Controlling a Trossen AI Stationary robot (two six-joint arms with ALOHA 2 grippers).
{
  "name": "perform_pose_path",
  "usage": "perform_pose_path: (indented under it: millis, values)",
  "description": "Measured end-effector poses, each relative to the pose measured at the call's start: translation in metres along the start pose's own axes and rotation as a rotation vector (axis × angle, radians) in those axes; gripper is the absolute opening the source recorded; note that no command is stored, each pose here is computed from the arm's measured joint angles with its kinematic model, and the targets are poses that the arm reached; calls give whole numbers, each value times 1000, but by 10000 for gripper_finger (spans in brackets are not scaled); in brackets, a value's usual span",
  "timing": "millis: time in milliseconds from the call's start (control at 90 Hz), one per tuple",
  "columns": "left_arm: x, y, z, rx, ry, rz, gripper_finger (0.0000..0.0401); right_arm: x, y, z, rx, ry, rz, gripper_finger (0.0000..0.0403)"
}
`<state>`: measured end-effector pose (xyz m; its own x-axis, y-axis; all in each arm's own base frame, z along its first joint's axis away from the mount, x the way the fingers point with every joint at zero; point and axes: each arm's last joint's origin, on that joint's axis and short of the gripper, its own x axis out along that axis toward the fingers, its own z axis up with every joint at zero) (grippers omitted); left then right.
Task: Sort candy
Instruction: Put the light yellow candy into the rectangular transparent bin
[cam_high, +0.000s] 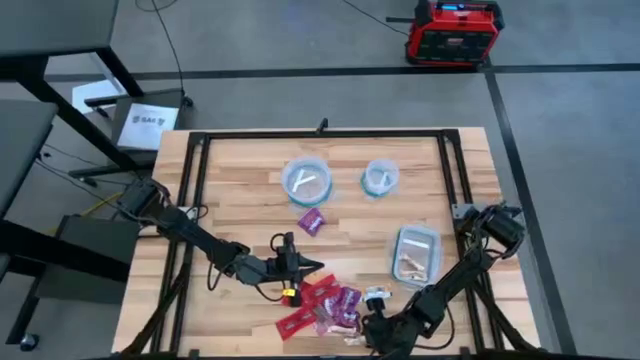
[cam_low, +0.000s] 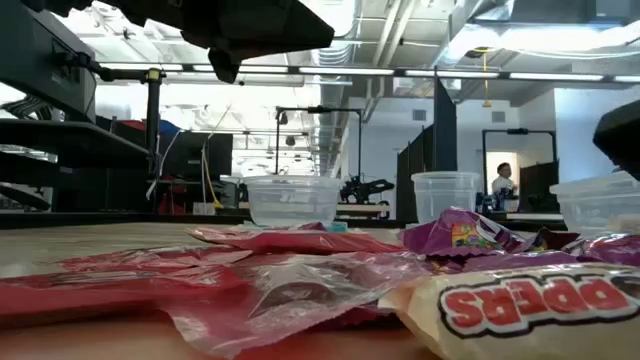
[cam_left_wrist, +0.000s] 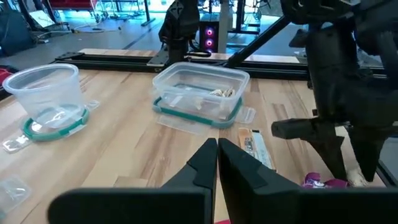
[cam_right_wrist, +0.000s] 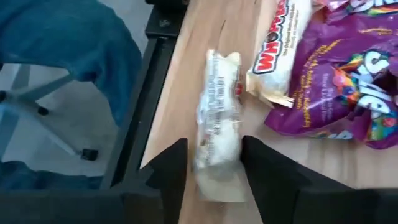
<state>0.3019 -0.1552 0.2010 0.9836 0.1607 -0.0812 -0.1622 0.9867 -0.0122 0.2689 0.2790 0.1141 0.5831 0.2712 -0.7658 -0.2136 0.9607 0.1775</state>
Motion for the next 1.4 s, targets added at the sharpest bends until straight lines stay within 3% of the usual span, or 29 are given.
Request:
perform_pose_path:
  millis: [167,344,522,711,911,1044,1222,1400]
  values:
    - [0,0,-1,-15,5,1,0,0,-3,2,46,19,12,34]
    - [0,0,-1,-13,7,2,0,-17,0,3,114,47,21,33]
    - [0,0,1,-25,-2,0,0,-70,9,11,129,53,14,33]
    - [0,0,1,-20,-3,1,0,-144,-8,2,184,127,-197,33]
    - [0,0,1,-24,-2,0,0,-206,-35,-20,356,188,-445,33]
    - [0,0,1,-24,-2,0,0,-210,-48,-37,493,222,-517,33]
    - [0,0,0,-26,-1,-1,0,-187,-55,-60,632,252,-481,34]
    - [0,0,0,-28,-1,-2,0,-179,-68,-63,740,241,-555,123]
